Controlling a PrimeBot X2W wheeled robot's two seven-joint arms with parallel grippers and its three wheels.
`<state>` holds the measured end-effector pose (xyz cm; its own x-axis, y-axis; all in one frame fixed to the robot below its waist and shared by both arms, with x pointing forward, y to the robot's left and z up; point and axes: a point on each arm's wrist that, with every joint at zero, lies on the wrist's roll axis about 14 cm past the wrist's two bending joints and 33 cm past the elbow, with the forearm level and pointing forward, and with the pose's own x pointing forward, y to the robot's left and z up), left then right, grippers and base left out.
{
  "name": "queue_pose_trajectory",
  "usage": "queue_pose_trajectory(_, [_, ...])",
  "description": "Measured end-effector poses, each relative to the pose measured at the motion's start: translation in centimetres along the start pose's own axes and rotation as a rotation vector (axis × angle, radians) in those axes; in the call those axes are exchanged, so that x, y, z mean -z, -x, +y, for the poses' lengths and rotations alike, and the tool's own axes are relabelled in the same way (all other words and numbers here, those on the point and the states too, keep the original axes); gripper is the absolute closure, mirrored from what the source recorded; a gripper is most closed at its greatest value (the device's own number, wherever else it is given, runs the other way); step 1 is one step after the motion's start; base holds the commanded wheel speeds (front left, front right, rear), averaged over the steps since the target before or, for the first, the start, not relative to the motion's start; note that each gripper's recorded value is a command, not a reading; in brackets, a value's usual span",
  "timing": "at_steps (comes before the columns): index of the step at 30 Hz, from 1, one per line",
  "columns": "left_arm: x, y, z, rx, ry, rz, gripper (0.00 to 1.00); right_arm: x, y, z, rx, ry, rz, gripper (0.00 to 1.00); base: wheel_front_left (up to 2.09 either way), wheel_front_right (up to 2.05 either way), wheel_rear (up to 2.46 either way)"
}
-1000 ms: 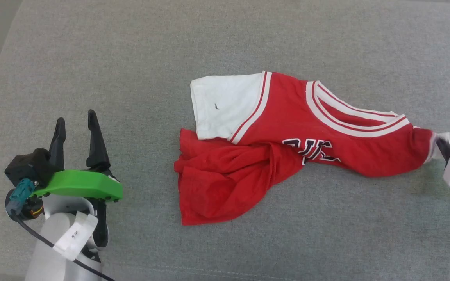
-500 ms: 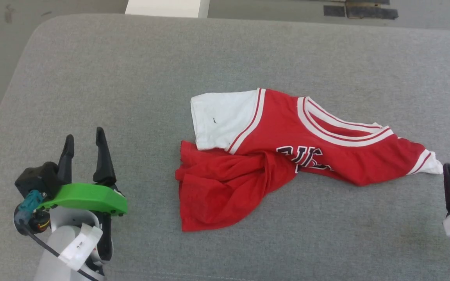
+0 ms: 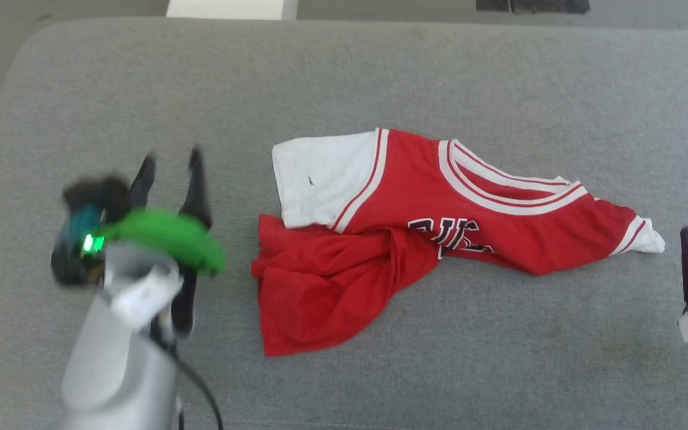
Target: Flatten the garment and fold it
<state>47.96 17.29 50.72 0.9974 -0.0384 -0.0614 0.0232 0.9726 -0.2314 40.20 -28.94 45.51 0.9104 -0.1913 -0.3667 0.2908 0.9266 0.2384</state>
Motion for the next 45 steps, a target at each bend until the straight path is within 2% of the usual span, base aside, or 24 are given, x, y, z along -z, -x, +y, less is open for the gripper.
queue_pose_trajectory(4, [0.7, -4.0, -2.8, 0.072, -0.043, 0.14, 0.0, 0.0, -0.8, 0.1, 0.002, 0.004, 0.003, 0.0, 0.0, 0.0, 0.0])
queue_pose_trajectory(6, [2.8, -5.4, -3.4, 0.083, -0.095, 0.297, 0.0, 0.3, -1.2, 0.0, 0.007, 0.007, 0.013, 0.0, 0.0, 0.0, 0.0])
queue_pose_trajectory(9, [5.5, -6.8, -3.9, 0.08, -0.163, 0.495, 0.0, 0.8, -1.6, -0.5, 0.022, 0.011, 0.025, 0.0, 0.0, 0.0, 0.0])
queue_pose_trajectory(15, [9.3, -7.9, -5.8, 0.119, -0.269, 0.779, 0.0, 1.8, -2.1, -1.6, 0.057, 0.02, 0.051, 0.0, 0.0, 0.0, 0.0])
queue_pose_trajectory(21, [13.2, -7.6, -4.6, 0.095, -0.387, 0.967, 0.0, 2.4, -2.8, -2.3, 0.077, 0.026, 0.064, 0.0, 0.0, 0.0, 0.0])
queue_pose_trajectory(27, [14.8, -7.9, -5.0, 0.107, -0.394, 1.042, 0.0, 3.4, -2.9, -3.3, 0.103, 0.029, 0.085, 0.0, 0.0, 0.0, 0.0])
queue_pose_trajectory(28, [15.1, -7.9, -5.0, 0.109, -0.385, 1.058, 0.13, 3.5, -2.9, -3.4, 0.105, 0.029, 0.088, 0.0, 0.0, 0.0, 0.0])
queue_pose_trajectory(29, [15.2, -7.9, -5.1, 0.11, -0.372, 1.064, 0.64, 3.6, -3.0, -3.5, 0.108, 0.031, 0.093, 0.0, 0.0, 0.0, 0.0])
queue_pose_trajectory(30, [15.3, -7.9, -5.1, 0.111, -0.364, 1.066, 1.0, 3.7, -3.0, -3.5, 0.109, 0.031, 0.095, 0.0, 0.0, 0.0, 0.0])
queue_pose_trajectory(35, [15.3, -7.9, -5.8, 0.137, -0.301, 1.073, 1.0, 3.3, -3.6, -3.3, 0.1, 0.039, 0.082, 0.0, 0.0, 0.0, 0.0])
queue_pose_trajectory(41, [14.1, -7.9, -6.1, 0.149, -0.198, 0.999, 1.0, 2.5, -3.6, -3.2, 0.088, 0.057, 0.069, 0.0, 0.0, 0.0, 0.0])
queue_pose_trajectory(45, [12.8, -7.9, -6.1, 0.144, -0.129, 0.931, 1.0, 2.0, -3.6, -3.3, 0.073, 0.118, 0.135, 0.0, 0.0, 0.0, 0.0])
